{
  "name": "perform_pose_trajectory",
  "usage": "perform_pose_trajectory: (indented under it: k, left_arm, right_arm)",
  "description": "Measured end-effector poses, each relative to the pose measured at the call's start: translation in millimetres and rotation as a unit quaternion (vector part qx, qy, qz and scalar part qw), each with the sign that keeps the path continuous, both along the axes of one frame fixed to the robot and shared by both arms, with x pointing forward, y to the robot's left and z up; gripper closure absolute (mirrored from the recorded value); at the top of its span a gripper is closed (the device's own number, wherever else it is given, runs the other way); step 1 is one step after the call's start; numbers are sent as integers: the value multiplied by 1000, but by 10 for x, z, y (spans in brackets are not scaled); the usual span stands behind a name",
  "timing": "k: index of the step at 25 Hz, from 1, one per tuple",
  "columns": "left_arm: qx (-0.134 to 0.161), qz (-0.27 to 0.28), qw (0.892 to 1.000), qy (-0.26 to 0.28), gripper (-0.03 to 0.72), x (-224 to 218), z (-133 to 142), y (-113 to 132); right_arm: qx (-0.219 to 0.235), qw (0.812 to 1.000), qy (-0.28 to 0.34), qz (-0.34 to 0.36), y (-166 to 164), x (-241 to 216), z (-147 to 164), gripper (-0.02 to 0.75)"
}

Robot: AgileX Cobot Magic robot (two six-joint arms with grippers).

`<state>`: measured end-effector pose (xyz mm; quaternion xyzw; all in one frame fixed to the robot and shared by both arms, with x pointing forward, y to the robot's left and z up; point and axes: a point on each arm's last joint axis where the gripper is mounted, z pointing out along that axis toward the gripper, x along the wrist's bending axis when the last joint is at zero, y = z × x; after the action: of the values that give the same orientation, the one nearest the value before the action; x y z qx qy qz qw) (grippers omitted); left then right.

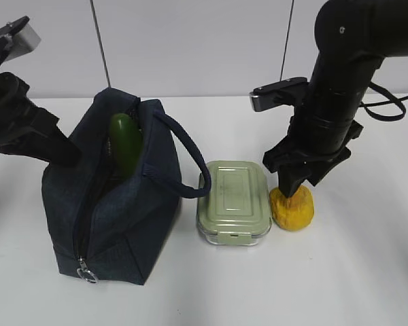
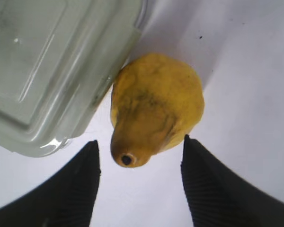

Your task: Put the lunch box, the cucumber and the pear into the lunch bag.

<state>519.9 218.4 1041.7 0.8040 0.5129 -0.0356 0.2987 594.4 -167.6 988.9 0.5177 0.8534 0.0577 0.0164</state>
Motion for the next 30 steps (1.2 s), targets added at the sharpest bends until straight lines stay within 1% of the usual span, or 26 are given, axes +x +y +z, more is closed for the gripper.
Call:
perform_pose_trajectory:
  k: [4,6,7,13,14,18,20,22,24,25,28,30]
  left_arm:
    - [0,0,1000,0,667,0,0,0]
    - [0,0,1000,0,667,0,0,0]
    - [0,0,1000,0,667,0,0,0]
    - [0,0,1000,0,667,1,0,1]
    - [0,0,1000,0,667,1,0,1]
    - [1,0,1000,0,667,1,-1,1]
    - [1,0,1000,0,667,1,-1,1]
    - [1,0,1000,0,667,1,-1,1]
    - [1,0,1000,0,667,1,-1,2]
    - [1,0,1000,0,667,1,-1,2]
    - [1,0,1000,0,667,1,-1,2]
    - [1,0,1000,0,667,1,-1,2]
  right_arm:
    - [-5,1000,15,-1,9,25,-117,303]
    - [-6,1000,19,-1,12,31,-153,320]
    - [-6,1000,20,-1,14,37,-170,338]
    - [-11,1000,3,10,11,73,-179,562]
    - [-12,1000,3,11,8,74,-179,575]
    - [-11,1000,-4,11,1,61,-126,586]
    - [-1,1000,-25,10,-6,26,32,588]
    - [19,998,-62,7,-10,-19,261,589]
    - [54,992,-111,6,-13,-118,602,589]
    - [70,989,-127,8,-10,-161,724,589]
    - [127,979,-159,24,32,-291,1057,592]
    - [175,968,-173,53,128,-358,1227,595]
